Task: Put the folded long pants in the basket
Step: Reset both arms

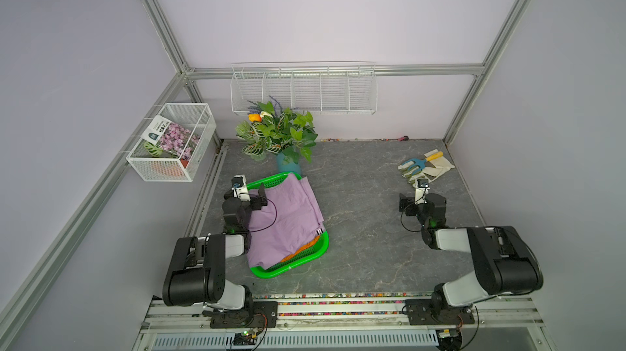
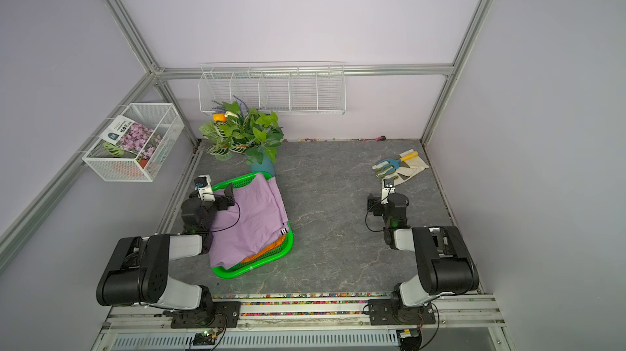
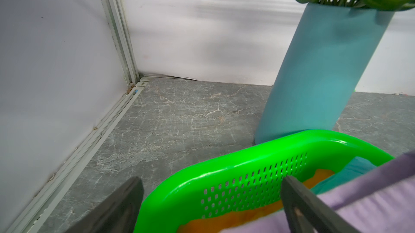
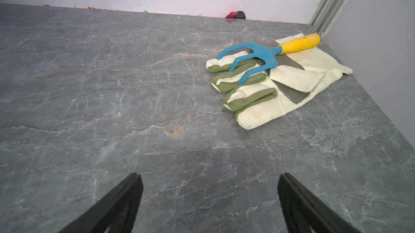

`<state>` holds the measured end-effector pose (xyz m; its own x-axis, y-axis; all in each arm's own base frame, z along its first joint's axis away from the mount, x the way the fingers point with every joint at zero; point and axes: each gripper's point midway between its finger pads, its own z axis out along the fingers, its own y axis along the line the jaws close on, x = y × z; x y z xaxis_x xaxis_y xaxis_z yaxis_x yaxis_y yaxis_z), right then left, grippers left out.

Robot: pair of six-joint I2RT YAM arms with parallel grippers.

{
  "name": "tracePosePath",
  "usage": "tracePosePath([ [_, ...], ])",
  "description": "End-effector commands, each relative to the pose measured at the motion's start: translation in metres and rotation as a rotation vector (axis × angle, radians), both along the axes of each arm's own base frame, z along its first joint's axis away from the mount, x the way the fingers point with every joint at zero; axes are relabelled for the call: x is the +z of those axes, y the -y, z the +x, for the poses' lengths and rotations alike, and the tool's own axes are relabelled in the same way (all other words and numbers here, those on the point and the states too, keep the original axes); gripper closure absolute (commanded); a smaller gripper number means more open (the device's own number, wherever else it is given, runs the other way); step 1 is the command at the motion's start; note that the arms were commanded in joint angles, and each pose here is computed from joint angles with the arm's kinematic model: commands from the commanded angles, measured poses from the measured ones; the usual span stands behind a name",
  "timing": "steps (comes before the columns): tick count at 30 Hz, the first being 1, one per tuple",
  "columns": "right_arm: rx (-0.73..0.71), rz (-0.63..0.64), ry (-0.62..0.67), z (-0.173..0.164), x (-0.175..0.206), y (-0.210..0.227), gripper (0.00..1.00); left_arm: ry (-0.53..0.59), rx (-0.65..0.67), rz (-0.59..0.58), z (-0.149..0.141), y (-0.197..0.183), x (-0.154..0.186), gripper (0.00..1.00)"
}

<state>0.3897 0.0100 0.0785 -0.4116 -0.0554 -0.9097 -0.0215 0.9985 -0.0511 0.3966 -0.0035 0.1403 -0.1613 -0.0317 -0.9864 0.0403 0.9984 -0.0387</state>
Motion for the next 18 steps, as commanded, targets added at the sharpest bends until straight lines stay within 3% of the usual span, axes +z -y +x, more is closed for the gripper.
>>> tracePosePath([
  [1, 0.009, -0.001, 0.043, 0.0040, 0.0118, -0.0004, 0.01, -0.077, -0.001, -0.003, 0.0000, 0.0001, -0.0193, 0.00],
  [18, -0.003, 0.003, 0.036, 0.0044, 0.0112, 0.0017, 0.01, -0.079, -0.001, -0.003, 0.0000, 0.0001, -0.0196, 0.00],
])
